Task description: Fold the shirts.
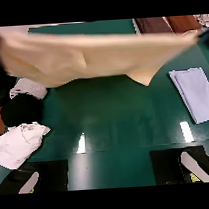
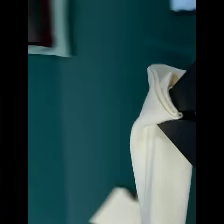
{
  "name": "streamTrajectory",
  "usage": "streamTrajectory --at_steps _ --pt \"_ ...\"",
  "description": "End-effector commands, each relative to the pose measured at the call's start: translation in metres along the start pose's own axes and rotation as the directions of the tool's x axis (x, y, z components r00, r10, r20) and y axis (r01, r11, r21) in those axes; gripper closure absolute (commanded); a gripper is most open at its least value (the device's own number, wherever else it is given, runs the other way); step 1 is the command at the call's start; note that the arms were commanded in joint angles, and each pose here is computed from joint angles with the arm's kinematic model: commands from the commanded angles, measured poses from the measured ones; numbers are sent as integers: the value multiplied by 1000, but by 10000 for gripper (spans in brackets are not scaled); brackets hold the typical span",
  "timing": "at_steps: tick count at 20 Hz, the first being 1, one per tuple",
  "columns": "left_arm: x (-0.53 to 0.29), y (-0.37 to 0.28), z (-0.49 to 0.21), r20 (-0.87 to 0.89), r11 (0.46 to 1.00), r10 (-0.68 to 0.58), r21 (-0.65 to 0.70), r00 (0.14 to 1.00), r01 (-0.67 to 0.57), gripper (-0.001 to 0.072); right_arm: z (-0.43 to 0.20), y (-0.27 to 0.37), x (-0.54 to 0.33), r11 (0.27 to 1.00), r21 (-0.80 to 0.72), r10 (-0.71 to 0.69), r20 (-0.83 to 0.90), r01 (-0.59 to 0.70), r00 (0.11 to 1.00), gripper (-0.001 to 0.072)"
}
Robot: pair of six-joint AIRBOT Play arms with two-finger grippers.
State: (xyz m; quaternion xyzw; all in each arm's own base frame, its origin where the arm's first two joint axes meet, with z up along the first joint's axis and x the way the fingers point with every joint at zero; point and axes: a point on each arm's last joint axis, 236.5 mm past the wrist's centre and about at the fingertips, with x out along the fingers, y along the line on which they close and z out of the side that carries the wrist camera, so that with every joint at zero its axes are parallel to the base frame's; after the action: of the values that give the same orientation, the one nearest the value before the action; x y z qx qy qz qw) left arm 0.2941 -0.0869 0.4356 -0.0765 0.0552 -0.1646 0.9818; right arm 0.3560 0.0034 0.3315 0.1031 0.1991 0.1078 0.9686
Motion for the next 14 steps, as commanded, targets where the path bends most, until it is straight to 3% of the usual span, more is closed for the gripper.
streamTrajectory --at_steps 1,5,7,11,14 --pt "-119 -34 123 363 995 -20 98 932 -17 686 90 62 -113 979 -190 -15 309 77 951 696" --pt "-154 -45 156 477 993 -42 117 878 -16 687 106 69 -155 969 -182 -89 364 164 927 697" --pt "-129 -38 147 423 994 -25 110 906 -24 687 102 65 -152 970 -177 -104 311 165 945 697" --pt "-3 -1 50 -21 997 35 70 999 -33 685 78 28 -104 990 -87 -102 115 112 988 697" --pt "97 35 -53 -375 998 58 22 925 -54 684 30 -17 -33 997 53 -50 -115 57 992 697"
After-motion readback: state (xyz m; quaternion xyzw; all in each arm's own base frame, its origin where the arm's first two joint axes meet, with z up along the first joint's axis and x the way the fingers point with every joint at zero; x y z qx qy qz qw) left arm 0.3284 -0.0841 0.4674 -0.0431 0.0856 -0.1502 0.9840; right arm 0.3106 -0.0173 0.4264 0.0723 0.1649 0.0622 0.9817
